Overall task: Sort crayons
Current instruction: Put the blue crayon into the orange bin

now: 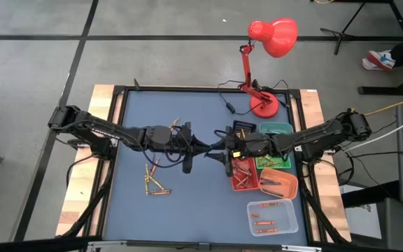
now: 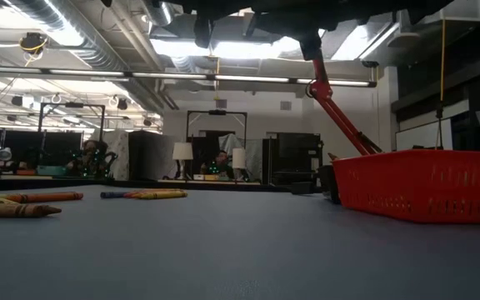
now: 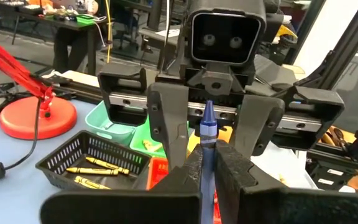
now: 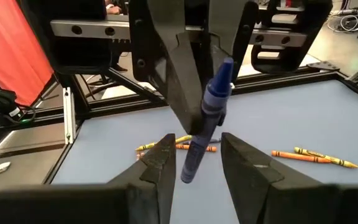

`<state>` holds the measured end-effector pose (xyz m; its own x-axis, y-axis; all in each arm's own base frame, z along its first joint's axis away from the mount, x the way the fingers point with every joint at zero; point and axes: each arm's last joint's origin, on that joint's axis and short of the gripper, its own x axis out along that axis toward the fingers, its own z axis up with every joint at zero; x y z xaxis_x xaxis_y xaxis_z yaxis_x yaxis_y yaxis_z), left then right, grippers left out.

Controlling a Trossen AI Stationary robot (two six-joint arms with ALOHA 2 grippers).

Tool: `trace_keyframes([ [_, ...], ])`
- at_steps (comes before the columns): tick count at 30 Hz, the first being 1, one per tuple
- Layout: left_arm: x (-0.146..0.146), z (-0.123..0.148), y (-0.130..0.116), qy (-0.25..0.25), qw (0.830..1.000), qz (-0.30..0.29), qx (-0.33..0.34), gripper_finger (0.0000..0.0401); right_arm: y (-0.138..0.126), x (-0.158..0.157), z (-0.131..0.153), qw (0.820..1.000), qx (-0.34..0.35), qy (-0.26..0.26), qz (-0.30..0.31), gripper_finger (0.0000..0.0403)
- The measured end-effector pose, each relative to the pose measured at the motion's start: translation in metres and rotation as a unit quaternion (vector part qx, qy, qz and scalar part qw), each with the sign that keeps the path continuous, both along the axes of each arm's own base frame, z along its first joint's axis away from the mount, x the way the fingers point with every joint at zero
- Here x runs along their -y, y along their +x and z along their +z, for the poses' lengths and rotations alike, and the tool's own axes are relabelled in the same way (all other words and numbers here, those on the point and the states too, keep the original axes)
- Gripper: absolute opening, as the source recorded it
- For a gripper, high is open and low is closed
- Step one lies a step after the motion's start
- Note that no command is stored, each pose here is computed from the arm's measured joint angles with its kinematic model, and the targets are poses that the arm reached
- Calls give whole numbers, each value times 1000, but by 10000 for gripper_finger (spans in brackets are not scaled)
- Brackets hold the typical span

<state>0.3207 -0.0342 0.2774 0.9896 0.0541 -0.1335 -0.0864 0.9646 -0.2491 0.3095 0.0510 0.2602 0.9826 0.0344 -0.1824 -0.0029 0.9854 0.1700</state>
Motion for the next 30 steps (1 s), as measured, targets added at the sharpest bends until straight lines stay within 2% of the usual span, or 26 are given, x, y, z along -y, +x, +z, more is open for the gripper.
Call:
trace_keyframes([
  [12,0,-1,0,1,1000,0,-3,5,0,0,1,1000,4,2,1,13],
  [18,0,-2,0,-4,1000,1,-11,35,0,0,-1,1000,-4,1,1,28],
  [23,2,-5,-1,-14,1000,-1,-23,73,-3,-2,-9,998,-50,6,48,19],
  [26,6,-10,-3,-10,999,-9,-52,85,-6,-5,-16,991,-96,37,89,12],
  [30,13,-17,-6,-4,996,-21,-92,88,-15,-8,-24,971,-173,102,130,21],
])
